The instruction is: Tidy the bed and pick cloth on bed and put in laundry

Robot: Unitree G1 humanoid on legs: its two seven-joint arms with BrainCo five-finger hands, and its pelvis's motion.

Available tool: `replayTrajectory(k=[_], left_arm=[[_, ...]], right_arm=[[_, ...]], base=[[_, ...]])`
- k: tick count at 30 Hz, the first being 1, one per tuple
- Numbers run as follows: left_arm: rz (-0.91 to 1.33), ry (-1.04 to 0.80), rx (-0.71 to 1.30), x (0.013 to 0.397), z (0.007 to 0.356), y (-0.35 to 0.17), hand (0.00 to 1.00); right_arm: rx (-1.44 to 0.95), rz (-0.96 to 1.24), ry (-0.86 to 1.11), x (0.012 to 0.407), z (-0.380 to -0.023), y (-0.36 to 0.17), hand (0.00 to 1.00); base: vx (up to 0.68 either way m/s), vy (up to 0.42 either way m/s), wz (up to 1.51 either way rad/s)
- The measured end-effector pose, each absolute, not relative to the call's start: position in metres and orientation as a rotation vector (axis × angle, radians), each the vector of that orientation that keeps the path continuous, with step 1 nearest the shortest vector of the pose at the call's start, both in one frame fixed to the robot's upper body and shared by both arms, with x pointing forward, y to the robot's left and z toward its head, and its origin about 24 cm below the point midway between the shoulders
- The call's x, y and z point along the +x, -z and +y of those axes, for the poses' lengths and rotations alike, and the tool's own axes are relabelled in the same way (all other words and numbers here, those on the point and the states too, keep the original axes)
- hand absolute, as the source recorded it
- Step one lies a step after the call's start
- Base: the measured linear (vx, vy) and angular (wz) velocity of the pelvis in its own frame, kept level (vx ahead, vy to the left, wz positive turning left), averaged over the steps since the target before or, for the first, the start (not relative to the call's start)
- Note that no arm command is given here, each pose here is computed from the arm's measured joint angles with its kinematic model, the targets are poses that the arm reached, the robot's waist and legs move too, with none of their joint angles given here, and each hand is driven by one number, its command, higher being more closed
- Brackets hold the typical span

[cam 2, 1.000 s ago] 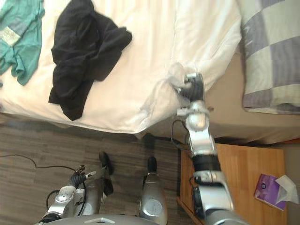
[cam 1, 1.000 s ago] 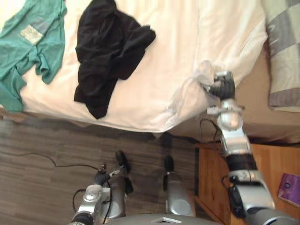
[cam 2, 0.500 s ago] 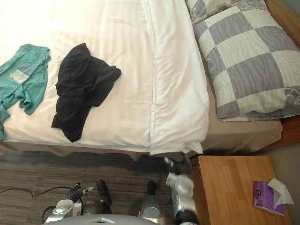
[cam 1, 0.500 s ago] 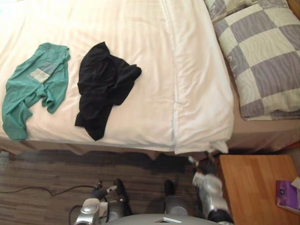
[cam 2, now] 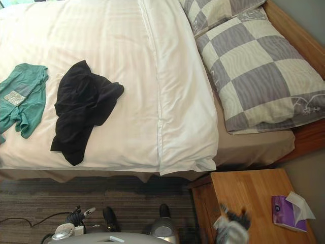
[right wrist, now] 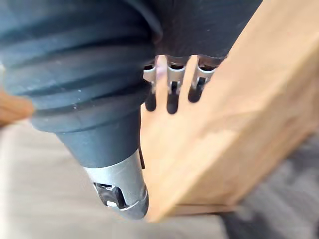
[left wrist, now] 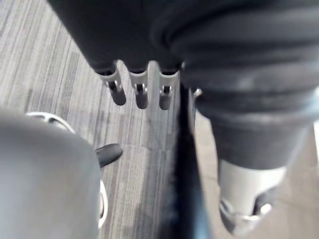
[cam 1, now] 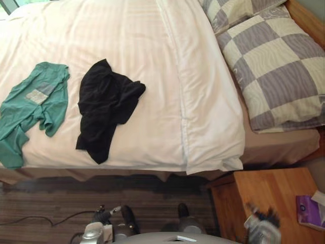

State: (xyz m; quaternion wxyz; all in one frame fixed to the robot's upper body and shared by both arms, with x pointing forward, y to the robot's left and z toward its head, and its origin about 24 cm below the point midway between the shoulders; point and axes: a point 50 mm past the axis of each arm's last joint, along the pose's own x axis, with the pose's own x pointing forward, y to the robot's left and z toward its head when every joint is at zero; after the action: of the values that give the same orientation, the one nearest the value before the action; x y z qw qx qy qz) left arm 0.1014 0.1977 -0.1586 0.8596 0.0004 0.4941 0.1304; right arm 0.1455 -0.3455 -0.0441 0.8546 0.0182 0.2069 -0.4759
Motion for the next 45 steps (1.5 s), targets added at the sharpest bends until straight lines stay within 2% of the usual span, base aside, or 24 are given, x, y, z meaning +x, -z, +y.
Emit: replayTrajectory(k=[3, 5, 13, 16, 18, 22, 24, 30, 37, 41, 45], left_arm=[[1.041, -0.272, 0.003, 0.099, 0.198, 0.159, 0.0], [1.04, -0.267, 0.009, 0.099, 0.198, 0.159, 0.0], [1.027, -0.238, 0.029, 0.103, 0.195, 0.157, 0.0], [1.005, -0.218, 0.038, 0.107, 0.192, 0.156, 0.0], [0.97, -0.187, 0.042, 0.116, 0.186, 0.153, 0.0], [0.901, -0.148, 0.032, 0.13, 0.176, 0.148, 0.0], [0.873, -0.147, 0.02, 0.135, 0.175, 0.145, 0.0], [0.764, -0.14, 0.007, 0.153, 0.173, 0.133, 0.0], [0.735, -0.163, -0.044, 0.159, 0.168, 0.13, 0.0], [0.738, -0.223, -0.088, 0.164, 0.172, 0.129, 0.0], [0.734, -0.25, -0.125, 0.172, 0.172, 0.128, 0.0]], right_arm=[[0.002, 0.159, 0.943, 0.186, -0.346, -0.01, 1.0], [0.038, 0.056, 0.898, 0.205, -0.337, -0.027, 1.0], [0.534, -0.42, 0.731, 0.265, -0.301, -0.101, 1.0], [0.708, -0.597, 0.661, 0.284, -0.294, -0.137, 1.0], [0.792, -0.739, 0.594, 0.301, -0.293, -0.18, 1.0], [0.785, -0.862, 0.543, 0.312, -0.299, -0.231, 1.0], [0.786, -0.883, 0.542, 0.312, -0.301, -0.238, 1.0], [0.86, -0.776, 0.623, 0.32, -0.314, -0.215, 1.0], [0.953, -0.805, 0.547, 0.316, -0.297, -0.191, 1.0], [0.915, -0.724, 0.514, 0.307, -0.284, -0.146, 1.0], [0.848, -0.61, 0.565, 0.28, -0.298, -0.098, 1.0]], base=[[0.0, 0.001, -0.05], [0.01, -0.008, 0.05], [0.04, 0.001, 0.07], [-0.01, -0.013, 0.23], [-0.08, 0.002, 0.13], [-0.13, 0.011, 0.16], [-0.09, 0.003, 0.19], [-0.05, 0.009, 0.0], [0.07, 0.001, -0.1], [0.18, -0.045, -0.02], [0.16, -0.057, 0.06]])
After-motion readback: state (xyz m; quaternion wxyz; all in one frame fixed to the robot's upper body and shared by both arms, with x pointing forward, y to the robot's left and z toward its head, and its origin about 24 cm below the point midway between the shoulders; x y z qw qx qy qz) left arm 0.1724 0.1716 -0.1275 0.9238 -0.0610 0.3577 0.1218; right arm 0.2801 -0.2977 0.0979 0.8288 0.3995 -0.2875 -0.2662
